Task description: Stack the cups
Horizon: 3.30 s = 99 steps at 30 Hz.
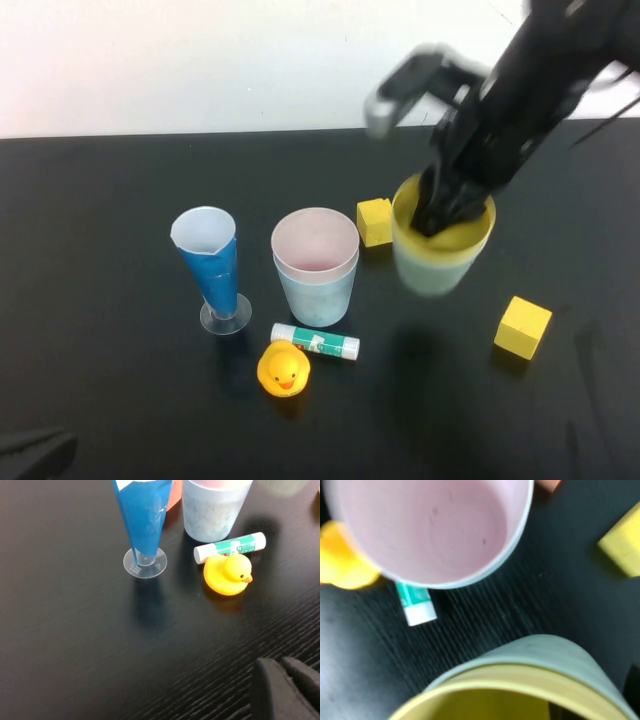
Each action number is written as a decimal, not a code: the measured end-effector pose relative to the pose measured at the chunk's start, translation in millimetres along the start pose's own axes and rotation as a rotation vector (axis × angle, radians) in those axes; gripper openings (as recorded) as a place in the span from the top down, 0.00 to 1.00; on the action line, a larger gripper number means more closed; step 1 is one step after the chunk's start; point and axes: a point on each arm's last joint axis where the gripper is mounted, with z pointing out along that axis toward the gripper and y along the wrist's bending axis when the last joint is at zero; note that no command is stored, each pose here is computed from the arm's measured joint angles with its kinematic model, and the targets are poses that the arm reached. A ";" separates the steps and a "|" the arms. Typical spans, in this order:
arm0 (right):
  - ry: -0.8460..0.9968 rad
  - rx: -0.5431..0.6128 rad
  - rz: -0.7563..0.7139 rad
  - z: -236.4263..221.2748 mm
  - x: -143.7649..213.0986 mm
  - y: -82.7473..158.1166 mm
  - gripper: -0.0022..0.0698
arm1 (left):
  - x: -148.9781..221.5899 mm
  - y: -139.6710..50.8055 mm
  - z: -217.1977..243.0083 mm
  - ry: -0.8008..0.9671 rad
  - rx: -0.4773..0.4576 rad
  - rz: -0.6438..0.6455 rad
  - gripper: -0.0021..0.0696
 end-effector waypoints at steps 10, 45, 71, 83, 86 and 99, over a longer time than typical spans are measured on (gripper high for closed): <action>-0.306 -0.074 -0.160 -83.7 -15.7 37.6 0.66 | -5.5 -0.1 -0.2 -0.060 0.000 0.018 0.97; -0.418 -0.195 -0.141 -13.0 -48.2 13.0 0.50 | -1.4 0.0 0.0 -0.016 0.000 0.015 0.97; -0.842 0.099 -0.276 -158.3 118.9 143.6 0.96 | 68.4 15.5 -28.6 -0.282 -0.086 -0.194 0.97; -1.176 0.673 -0.215 -185.2 218.7 168.6 0.96 | 69.1 15.2 -25.0 -0.296 -0.080 -0.194 0.97; -1.175 0.733 -0.208 -173.4 228.6 165.9 0.96 | 69.1 15.2 -25.0 -0.296 -0.080 -0.194 0.97; -1.011 0.669 -0.169 -109.9 242.5 154.2 0.97 | 69.0 15.2 -25.0 -0.298 -0.079 -0.194 0.97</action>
